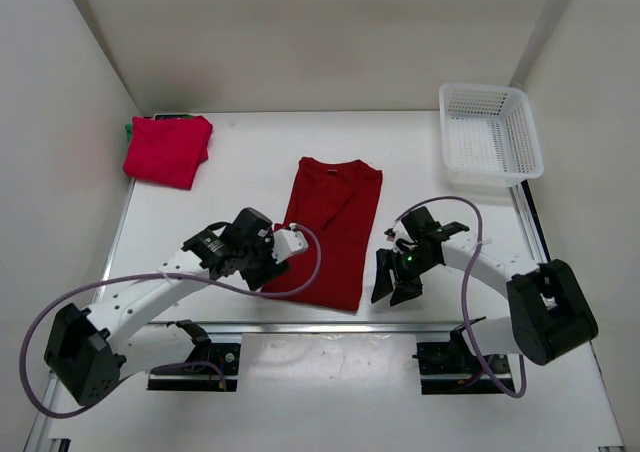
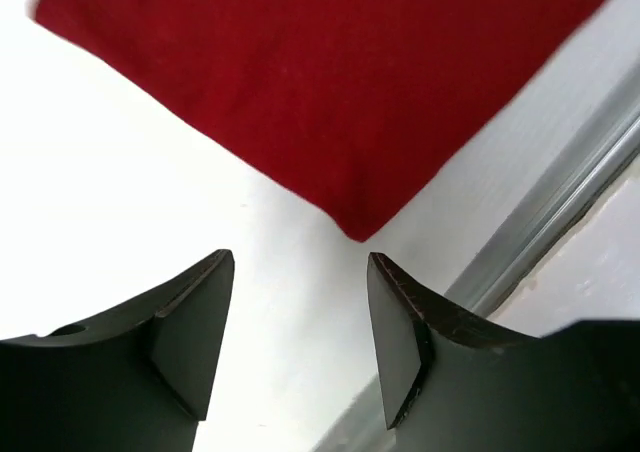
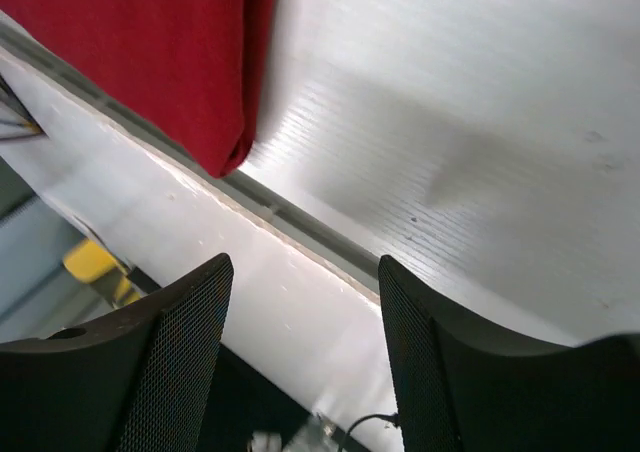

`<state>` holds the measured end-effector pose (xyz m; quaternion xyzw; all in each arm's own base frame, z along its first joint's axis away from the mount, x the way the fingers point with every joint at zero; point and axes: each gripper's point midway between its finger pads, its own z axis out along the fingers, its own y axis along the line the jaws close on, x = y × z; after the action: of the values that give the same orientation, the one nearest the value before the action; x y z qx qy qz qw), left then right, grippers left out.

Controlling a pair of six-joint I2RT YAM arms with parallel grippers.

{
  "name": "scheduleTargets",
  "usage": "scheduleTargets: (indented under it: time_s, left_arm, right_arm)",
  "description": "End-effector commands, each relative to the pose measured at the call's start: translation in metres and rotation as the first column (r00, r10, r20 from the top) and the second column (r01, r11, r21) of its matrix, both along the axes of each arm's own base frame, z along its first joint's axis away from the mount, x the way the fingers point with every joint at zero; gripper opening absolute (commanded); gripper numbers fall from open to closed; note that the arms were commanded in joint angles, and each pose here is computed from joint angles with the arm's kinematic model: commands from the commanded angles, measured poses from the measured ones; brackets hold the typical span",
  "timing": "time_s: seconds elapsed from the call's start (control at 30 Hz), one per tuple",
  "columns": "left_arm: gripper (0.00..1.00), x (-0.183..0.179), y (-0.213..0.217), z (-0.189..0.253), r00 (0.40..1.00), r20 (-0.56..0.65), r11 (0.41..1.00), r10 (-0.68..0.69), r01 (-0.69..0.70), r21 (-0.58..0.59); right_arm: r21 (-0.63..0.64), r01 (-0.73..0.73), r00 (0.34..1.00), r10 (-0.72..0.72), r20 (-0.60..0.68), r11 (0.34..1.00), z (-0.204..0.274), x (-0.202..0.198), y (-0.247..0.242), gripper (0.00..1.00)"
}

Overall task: Fold and stack the t-shirts
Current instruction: Grab one side of the 2/3 rectangular tshirt with both arms

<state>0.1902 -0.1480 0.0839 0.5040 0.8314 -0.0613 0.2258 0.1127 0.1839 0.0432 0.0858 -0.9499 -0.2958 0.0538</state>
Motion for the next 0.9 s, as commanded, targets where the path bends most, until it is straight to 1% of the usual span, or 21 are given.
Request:
scheduleTargets:
  time_s: [0.0, 0.1, 0.13, 0.17, 0.2, 0.23, 0.3, 0.33, 0.4, 0.43, 0.47, 0.53, 0.7, 0.73, 0.8, 0.83, 0.87]
  left_arm:
    - [0.66, -0.002, 0.011, 0.001, 0.986, 0.078, 0.986, -0.150, 0.144, 0.079]
    - [0.63, -0.007, 0.014, -0.013, 0.941, 0.093, 0.938, -0.324, 0.307, 0.162]
    - [0.63, -0.009, 0.004, -0.012, 0.923, 0.116, 0.925, -0.366, 0.347, 0.157]
    - [0.63, -0.013, -0.005, -0.014, 0.892, 0.130, 0.896, -0.433, 0.410, 0.168]
    - [0.64, -0.013, -0.003, -0.019, 0.877, 0.133, 0.880, -0.461, 0.432, 0.200]
    - [0.64, -0.017, -0.012, -0.021, 0.856, 0.139, 0.861, -0.498, 0.468, 0.199]
    - [0.65, -0.023, -0.016, -0.031, 0.811, 0.120, 0.810, -0.572, 0.537, 0.235]
    - [0.64, -0.023, -0.014, -0.036, 0.803, 0.111, 0.799, -0.585, 0.547, 0.249]
    - [0.65, -0.025, -0.012, -0.045, 0.765, 0.099, 0.753, -0.637, 0.589, 0.293]
    - [0.65, -0.022, -0.014, -0.046, 0.754, 0.119, 0.748, -0.646, 0.593, 0.298]
    - [0.65, -0.016, -0.010, -0.049, 0.757, 0.135, 0.750, -0.639, 0.576, 0.325]
    - [0.65, -0.013, -0.008, -0.052, 0.731, 0.137, 0.720, -0.669, 0.591, 0.364]
    - [0.65, -0.012, -0.010, -0.064, 0.720, 0.130, 0.706, -0.682, 0.600, 0.377]
    - [0.62, -0.007, -0.010, -0.062, 0.728, 0.147, 0.716, -0.670, 0.581, 0.386]
    - [0.53, -0.005, -0.013, -0.067, 0.744, 0.143, 0.730, -0.653, 0.568, 0.381]
    - [0.44, -0.003, -0.015, -0.067, 0.755, 0.141, 0.740, -0.641, 0.558, 0.377]
    - [0.40, -0.002, -0.017, -0.067, 0.761, 0.138, 0.746, -0.633, 0.554, 0.369]
  right_arm:
    - [0.047, 0.084, 0.994, -0.087, 0.062, 0.995, 0.009, 0.015, 0.007, 0.66]
    - [0.062, 0.102, 0.988, -0.108, 0.106, 0.993, 0.015, 0.021, 0.011, 0.65]
    - [0.062, 0.101, 0.988, -0.108, 0.113, 0.993, 0.015, 0.021, 0.012, 0.65]
    - [0.060, 0.103, 0.989, -0.109, 0.104, 0.993, 0.015, 0.019, 0.011, 0.65]
    - [0.066, 0.113, 0.987, -0.120, 0.104, 0.991, 0.015, 0.021, 0.011, 0.66]
    - [0.056, 0.121, 0.988, -0.125, 0.095, 0.991, 0.013, 0.020, 0.010, 0.65]
    - [0.052, 0.120, 0.988, -0.124, 0.090, 0.991, 0.013, 0.018, 0.009, 0.65]
    - [0.056, 0.122, 0.987, -0.127, 0.095, 0.991, 0.015, 0.019, 0.010, 0.66]
    - [0.062, 0.116, 0.987, -0.122, 0.100, 0.991, 0.017, 0.018, 0.013, 0.65]
    - [0.069, 0.130, 0.985, -0.137, 0.102, 0.989, 0.017, 0.019, 0.012, 0.65]
    - [0.078, 0.129, 0.986, -0.136, 0.101, 0.989, 0.017, 0.020, 0.014, 0.65]
    - [0.073, 0.132, 0.986, -0.139, 0.096, 0.989, 0.017, 0.019, 0.013, 0.65]
    - [0.051, 0.102, 0.989, -0.107, 0.100, 0.993, 0.019, 0.016, 0.016, 0.66]
    - [0.037, 0.097, 0.990, -0.100, 0.103, 0.995, 0.018, 0.016, 0.015, 0.65]
    - [0.025, 0.081, 0.987, -0.084, 0.139, 0.996, 0.023, 0.019, 0.017, 0.65]
    - [0.006, 0.078, 0.987, -0.078, 0.141, 0.997, 0.022, 0.017, 0.016, 0.65]
    - [-0.013, 0.071, 0.984, -0.068, 0.164, 0.997, 0.023, 0.019, 0.016, 0.65]
